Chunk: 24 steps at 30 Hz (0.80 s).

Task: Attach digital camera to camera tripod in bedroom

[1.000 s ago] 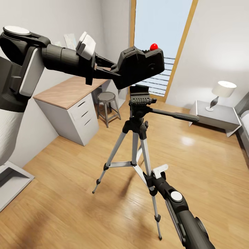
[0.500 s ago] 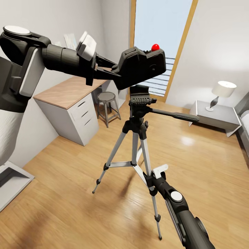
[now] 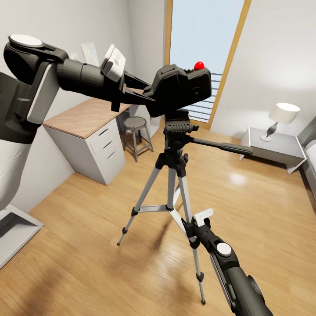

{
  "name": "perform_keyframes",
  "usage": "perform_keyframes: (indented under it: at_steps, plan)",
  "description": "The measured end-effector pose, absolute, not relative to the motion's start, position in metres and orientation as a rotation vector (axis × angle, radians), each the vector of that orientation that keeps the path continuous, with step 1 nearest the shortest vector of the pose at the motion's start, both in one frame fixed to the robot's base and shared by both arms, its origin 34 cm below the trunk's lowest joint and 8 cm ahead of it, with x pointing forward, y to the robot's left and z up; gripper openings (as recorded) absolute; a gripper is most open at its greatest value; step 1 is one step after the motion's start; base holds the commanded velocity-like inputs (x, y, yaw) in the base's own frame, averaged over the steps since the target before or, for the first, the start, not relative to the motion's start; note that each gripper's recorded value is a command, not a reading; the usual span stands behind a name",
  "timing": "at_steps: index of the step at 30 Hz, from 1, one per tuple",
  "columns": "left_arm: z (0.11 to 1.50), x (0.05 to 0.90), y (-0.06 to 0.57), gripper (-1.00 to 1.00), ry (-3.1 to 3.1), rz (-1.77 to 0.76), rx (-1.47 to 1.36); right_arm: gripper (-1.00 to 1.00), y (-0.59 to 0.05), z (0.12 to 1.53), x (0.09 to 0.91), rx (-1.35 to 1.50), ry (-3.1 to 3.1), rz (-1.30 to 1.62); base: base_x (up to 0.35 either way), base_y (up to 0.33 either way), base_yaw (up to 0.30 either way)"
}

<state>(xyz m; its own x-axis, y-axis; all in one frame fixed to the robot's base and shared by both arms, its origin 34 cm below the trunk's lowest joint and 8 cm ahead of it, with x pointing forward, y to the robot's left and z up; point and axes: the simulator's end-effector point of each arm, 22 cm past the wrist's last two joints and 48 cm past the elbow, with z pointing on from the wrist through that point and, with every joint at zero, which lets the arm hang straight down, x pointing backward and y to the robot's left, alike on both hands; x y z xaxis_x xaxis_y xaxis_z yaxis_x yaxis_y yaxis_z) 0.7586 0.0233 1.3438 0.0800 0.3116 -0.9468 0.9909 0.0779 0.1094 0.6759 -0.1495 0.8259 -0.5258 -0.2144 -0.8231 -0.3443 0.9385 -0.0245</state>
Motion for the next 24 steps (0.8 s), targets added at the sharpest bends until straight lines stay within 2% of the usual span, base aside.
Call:
perform_keyframes:
  at_steps: [9,10,24]
  plan:
    - [1.3432,0.7585,0.0231,-1.00,1.403,-0.903,1.406,-1.00,-0.1496,0.8259,0.6759,-0.394,2.143,0.174,0.000,0.000,0.000]
    - [1.3432,0.7585,0.0231,1.00,1.403,-0.903,1.406,-1.00,-0.1497,0.8258,0.6759,-0.394,2.143,0.174,0.000,0.000,0.000]
    - [1.3438,0.7597,0.0245,1.00,1.402,-0.899,1.402,-1.00,-0.1496,0.8259,0.6759,-0.394,2.143,0.174,0.000,0.000,0.000]
